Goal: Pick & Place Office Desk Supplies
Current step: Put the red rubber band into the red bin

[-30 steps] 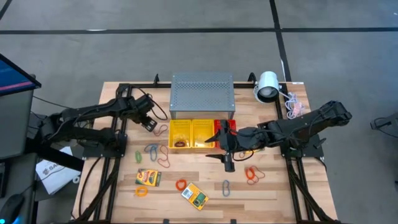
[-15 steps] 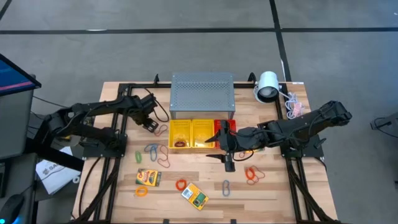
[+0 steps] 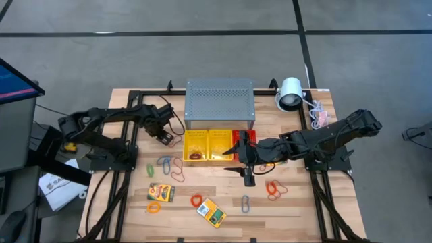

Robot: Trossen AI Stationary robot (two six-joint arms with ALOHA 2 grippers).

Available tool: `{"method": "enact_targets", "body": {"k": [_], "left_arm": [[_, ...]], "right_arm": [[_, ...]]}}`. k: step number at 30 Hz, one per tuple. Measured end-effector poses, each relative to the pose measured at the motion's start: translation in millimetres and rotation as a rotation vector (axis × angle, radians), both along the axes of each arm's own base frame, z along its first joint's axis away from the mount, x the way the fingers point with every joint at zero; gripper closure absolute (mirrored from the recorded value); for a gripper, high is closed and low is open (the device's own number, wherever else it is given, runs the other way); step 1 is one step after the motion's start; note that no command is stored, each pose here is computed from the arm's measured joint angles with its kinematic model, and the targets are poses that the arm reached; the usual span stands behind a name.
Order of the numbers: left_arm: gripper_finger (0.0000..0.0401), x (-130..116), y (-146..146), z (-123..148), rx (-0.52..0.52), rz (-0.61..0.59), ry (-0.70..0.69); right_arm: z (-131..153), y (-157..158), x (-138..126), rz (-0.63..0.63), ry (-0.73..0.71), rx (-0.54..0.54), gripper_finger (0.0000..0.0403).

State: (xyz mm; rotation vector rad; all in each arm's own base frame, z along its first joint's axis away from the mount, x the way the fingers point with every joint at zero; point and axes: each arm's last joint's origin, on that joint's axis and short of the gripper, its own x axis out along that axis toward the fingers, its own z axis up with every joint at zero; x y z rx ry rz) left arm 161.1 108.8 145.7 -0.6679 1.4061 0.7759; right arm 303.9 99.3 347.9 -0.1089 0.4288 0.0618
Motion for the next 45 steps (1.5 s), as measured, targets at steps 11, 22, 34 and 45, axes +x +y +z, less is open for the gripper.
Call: {"method": "enact_targets", "body": {"k": [11,22,34,45], "left_arm": [[0.0261,1.8,2.3,-7.9,0.009,0.001,0.046],[0.0261,2.1,2.3,-12.2,0.009,0.005,0.036],[0.0262,1.5,1.4,-12.9,-0.009,0.004,0.036],[0.0349,1.7,0.1,-13.4,-0.045,-0.001,0.018]], "right_arm": [[-0.1,0.0,0.1,0.0,0.0,0.0,0.0168],[0.0,0.0,0.1,0.0,0.0,0.001,0.0168],[0.0,0.1,0.1,0.0,-0.001,0.001,0.0168],[0.5,0.1,0.4,-0.001,-0.007,0.003,0.0168]]}}
